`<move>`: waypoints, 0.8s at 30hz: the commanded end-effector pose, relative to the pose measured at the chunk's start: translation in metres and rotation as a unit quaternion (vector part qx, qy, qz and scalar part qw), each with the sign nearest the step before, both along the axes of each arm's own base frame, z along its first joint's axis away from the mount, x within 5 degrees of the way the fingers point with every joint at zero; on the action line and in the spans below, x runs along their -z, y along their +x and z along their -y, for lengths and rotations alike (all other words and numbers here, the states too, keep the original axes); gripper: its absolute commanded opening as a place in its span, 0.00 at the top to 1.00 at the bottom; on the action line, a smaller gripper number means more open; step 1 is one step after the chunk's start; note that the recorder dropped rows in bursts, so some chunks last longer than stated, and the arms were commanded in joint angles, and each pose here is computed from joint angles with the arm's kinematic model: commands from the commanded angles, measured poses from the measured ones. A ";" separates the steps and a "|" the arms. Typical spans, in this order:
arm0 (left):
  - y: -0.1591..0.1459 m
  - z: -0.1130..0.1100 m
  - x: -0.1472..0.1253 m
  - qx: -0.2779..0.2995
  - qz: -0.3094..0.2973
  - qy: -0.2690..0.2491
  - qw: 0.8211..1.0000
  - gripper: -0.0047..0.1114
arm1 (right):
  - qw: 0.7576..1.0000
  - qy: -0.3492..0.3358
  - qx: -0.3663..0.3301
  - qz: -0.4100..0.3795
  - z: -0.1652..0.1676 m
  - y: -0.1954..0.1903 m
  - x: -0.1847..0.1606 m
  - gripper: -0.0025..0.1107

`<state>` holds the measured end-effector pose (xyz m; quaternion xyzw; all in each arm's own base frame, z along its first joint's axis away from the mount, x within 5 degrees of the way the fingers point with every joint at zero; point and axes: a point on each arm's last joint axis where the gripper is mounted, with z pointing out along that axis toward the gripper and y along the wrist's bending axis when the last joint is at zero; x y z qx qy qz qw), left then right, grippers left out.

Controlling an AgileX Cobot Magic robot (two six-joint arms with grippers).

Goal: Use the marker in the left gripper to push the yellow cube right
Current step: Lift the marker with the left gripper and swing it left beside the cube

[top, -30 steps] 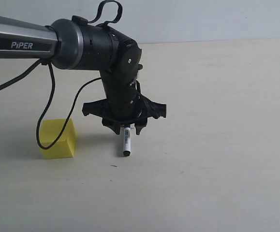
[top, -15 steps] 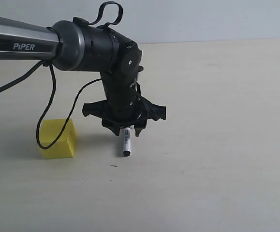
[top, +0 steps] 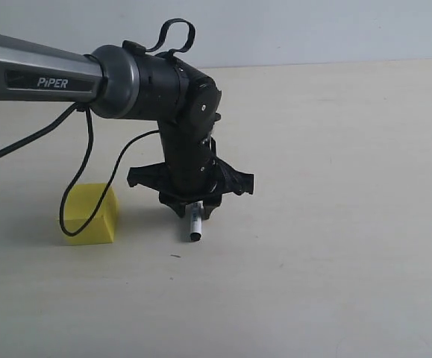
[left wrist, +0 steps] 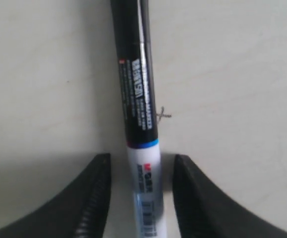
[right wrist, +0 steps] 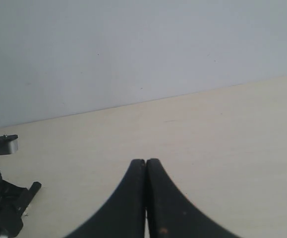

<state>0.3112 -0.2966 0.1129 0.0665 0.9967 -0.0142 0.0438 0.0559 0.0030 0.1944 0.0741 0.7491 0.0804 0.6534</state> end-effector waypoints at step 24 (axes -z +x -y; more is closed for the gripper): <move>-0.016 -0.092 -0.163 0.198 0.199 0.114 0.953 0.96 | 1.000 -0.005 0.000 0.001 0.000 0.000 0.001 0.98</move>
